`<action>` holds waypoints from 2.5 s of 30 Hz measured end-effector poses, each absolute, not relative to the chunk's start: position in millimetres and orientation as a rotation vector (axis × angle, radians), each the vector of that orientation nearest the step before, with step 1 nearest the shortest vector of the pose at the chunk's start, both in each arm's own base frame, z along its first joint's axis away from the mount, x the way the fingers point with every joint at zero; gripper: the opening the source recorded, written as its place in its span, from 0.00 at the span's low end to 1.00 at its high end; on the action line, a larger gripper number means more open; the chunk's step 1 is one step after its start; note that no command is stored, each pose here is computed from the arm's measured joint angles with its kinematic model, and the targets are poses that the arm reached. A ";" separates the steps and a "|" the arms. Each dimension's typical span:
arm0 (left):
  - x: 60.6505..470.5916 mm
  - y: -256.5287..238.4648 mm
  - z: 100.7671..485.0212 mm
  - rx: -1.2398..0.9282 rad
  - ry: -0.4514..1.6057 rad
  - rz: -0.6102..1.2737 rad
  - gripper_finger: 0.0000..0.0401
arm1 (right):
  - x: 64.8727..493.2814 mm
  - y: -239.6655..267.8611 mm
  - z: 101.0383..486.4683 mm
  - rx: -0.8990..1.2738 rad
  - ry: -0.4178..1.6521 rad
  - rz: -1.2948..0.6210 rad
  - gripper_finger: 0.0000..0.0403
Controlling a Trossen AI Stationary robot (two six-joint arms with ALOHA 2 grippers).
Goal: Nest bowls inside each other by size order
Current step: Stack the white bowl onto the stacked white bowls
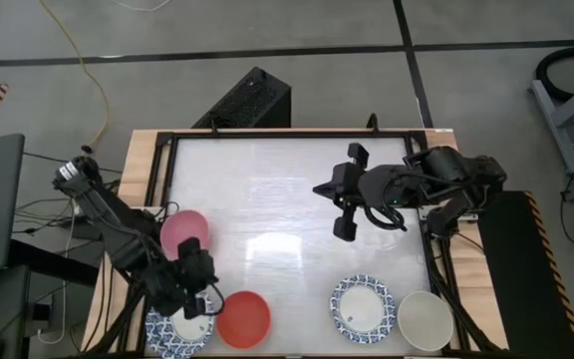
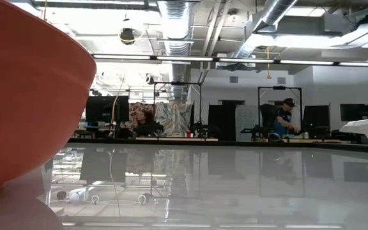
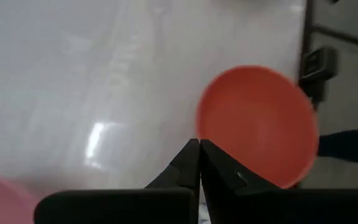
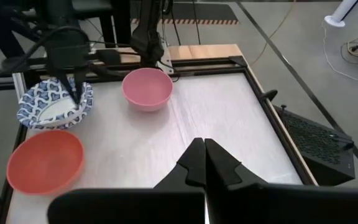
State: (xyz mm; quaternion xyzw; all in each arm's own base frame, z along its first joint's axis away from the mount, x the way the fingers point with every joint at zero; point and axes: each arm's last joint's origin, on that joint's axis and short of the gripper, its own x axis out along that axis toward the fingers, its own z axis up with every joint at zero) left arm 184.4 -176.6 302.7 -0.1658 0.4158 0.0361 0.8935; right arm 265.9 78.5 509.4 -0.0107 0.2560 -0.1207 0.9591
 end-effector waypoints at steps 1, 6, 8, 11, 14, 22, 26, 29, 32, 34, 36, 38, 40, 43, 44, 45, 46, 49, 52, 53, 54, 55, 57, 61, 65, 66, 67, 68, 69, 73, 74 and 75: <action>183.8 -179.8 301.3 -0.357 0.842 0.066 0.00 | 265.9 78.4 509.3 -0.021 0.520 -0.243 0.02; 178.8 -192.5 287.5 -0.434 0.740 0.071 0.00 | 264.3 78.2 508.7 -0.029 0.532 -0.241 0.02; 175.1 -194.4 278.5 -0.467 0.749 0.084 0.00 | 263.6 78.8 508.1 -0.033 0.541 -0.237 0.02; 169.4 -196.3 268.7 -0.496 0.759 0.108 0.00 | 263.1 79.9 507.0 -0.039 0.551 -0.234 0.02; 167.4 -195.9 264.3 -0.523 0.748 0.140 0.00 | 262.7 81.9 506.9 -0.041 0.551 -0.225 0.02; 172.5 -205.2 251.1 -0.524 0.763 0.164 0.00 | 262.5 83.1 506.8 -0.058 0.554 -0.215 0.02; 178.1 -216.4 237.1 -0.543 0.765 0.189 0.00 | 262.5 83.1 506.8 -0.057 0.554 -0.214 0.02; 175.7 -220.3 234.8 -0.572 0.750 0.206 0.00 | 262.5 83.2 506.8 -0.064 0.554 -0.212 0.02; 170.6 -222.3 233.7 -0.585 0.772 0.210 0.00 | 262.6 83.1 506.8 -0.065 0.555 -0.209 0.02; 166.8 -224.1 232.9 -0.594 0.792 0.206 0.00 | 262.9 82.2 506.8 -0.065 0.556 -0.212 0.02; 163.8 -225.1 232.3 -0.599 0.803 0.209 0.00 | 263.1 81.5 506.7 -0.063 0.557 -0.212 0.02; 162.1 -224.2 231.4 -0.593 0.814 0.220 0.00 | 263.1 81.9 506.6 -0.059 0.560 -0.199 0.02; 161.0 -222.2 230.2 -0.581 0.826 0.239 0.00 | 263.3 82.1 506.5 -0.058 0.561 -0.193 0.02; 159.0 -220.1 228.4 -0.560 0.862 0.251 0.00 | 263.3 82.5 506.3 -0.054 0.564 -0.183 0.02; 158.4 -219.6 228.0 -0.555 0.871 0.254 0.00 | 263.3 82.6 506.2 -0.053 0.566 -0.179 0.02; 158.0 -219.1 227.6 -0.554 0.879 0.258 0.00 | 263.3 82.6 506.2 -0.053 0.566 -0.176 0.02; 157.5 -218.7 227.2 -0.556 0.889 0.263 0.00 | 263.4 82.7 506.2 -0.052 0.566 -0.176 0.02; 156.3 -218.5 225.0 -0.575 0.931 0.261 0.00 | 263.4 82.7 506.1 -0.052 0.567 -0.175 0.02; 155.7 -217.2 222.4 -0.593 0.954 0.275 0.00 | 263.4 82.7 506.1 -0.052 0.567 -0.175 0.02; 155.4 -217.3 222.2 -0.598 0.965 0.274 0.00 | 263.4 82.7 506.1 -0.052 0.567 -0.175 0.02; 155.0 -217.5 222.0 -0.602 0.981 0.270 0.00 | 263.4 82.7 506.1 -0.052 0.567 -0.175 0.02; 154.6 -217.7 221.7 -0.603 1.000 0.265 0.00 | 263.4 82.7 506.1 -0.052 0.567 -0.175 0.02; 153.9 -217.9 221.4 -0.603 1.023 0.258 0.00 | 263.4 82.7 506.0 -0.052 0.568 -0.175 0.02; 152.5 -217.7 220.6 -0.610 1.067 0.256 0.00 | 263.4 82.7 506.0 -0.052 0.568 -0.175 0.02; 152.6 -217.6 220.6 -0.615 1.063 0.262 0.00 | 263.2 82.7 505.8 -0.054 0.571 -0.175 0.02; 152.7 -217.5 220.6 -0.616 1.056 0.266 0.00 | 263.0 82.6 505.5 -0.056 0.575 -0.175 0.02; 152.8 -217.3 220.7 -0.616 1.049 0.269 0.00 | 262.6 82.5 504.9 -0.057 0.581 -0.174 0.02; 153.0 -217.2 220.8 -0.616 1.043 0.272 0.00 | 262.3 82.6 504.4 -0.057 0.589 -0.166 0.02; 153.2 -217.1 220.9 -0.615 1.035 0.275 0.00 | 262.4 83.2 503.9 -0.052 0.596 -0.147 0.02; 155.3 -216.5 228.4 -0.615 0.951 0.281 0.00 | 267.6 85.9 494.2 -0.004 0.668 -0.002 0.02; 155.6 -215.7 233.6 -0.619 0.920 0.276 0.00 | 268.7 86.7 490.6 0.005 0.697 0.032 0.02; 155.6 -214.4 239.1 -0.624 0.886 0.269 0.00 | 270.1 87.0 486.6 0.020 0.724 0.053 0.02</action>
